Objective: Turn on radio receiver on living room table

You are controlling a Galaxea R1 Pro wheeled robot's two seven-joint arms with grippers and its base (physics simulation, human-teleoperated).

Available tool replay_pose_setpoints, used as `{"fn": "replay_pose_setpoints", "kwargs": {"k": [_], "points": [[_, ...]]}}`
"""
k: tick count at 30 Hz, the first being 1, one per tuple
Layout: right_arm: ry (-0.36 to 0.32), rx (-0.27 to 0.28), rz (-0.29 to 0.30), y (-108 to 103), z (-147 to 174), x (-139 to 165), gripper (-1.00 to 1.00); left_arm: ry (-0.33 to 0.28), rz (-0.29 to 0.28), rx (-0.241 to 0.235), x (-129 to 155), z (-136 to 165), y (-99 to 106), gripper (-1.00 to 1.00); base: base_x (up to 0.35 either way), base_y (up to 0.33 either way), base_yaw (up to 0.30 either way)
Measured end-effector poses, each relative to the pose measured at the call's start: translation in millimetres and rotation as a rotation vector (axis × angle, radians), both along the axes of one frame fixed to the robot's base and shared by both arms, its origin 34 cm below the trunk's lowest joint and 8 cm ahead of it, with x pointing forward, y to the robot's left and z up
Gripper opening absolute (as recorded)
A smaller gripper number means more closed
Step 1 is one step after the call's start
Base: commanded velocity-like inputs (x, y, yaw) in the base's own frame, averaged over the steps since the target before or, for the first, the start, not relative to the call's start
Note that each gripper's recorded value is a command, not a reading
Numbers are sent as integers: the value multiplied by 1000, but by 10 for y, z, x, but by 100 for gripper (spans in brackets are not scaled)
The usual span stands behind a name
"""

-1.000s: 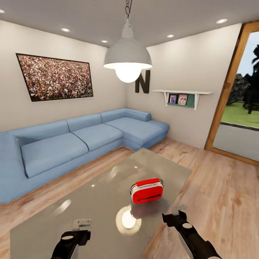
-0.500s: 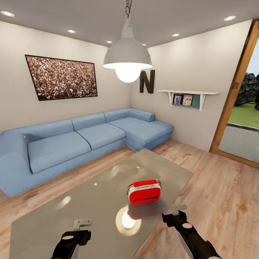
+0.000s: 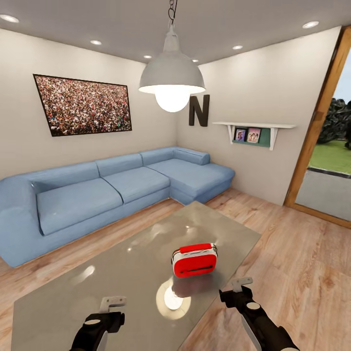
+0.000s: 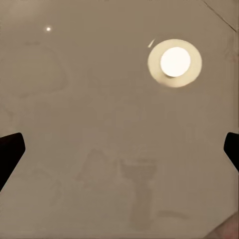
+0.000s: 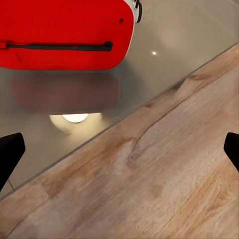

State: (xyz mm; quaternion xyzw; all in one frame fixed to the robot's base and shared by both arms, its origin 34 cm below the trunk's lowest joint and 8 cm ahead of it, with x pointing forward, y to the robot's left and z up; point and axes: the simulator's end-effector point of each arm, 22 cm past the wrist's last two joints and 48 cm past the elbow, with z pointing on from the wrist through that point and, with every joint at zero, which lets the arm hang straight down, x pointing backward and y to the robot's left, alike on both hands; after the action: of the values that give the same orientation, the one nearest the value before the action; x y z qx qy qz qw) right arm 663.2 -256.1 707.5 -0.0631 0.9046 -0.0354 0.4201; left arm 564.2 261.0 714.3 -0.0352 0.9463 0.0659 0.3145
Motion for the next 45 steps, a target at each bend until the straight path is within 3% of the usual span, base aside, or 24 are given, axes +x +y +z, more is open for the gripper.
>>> {"fn": "replay_pose_setpoints", "kwargs": {"k": [16,23,45], "points": [[-2,0,-1,-4,-87,5,100,-4,6,-6,9,-83,1,100,0,0,0],[-3,-1,-2,-6,-132,7,100,-33,4,-6,61,-89,-13,100,0,0,0],[-7,7,3,40,235,24,100,-31,2,21,36,218,47,100,0,0,0]]}}
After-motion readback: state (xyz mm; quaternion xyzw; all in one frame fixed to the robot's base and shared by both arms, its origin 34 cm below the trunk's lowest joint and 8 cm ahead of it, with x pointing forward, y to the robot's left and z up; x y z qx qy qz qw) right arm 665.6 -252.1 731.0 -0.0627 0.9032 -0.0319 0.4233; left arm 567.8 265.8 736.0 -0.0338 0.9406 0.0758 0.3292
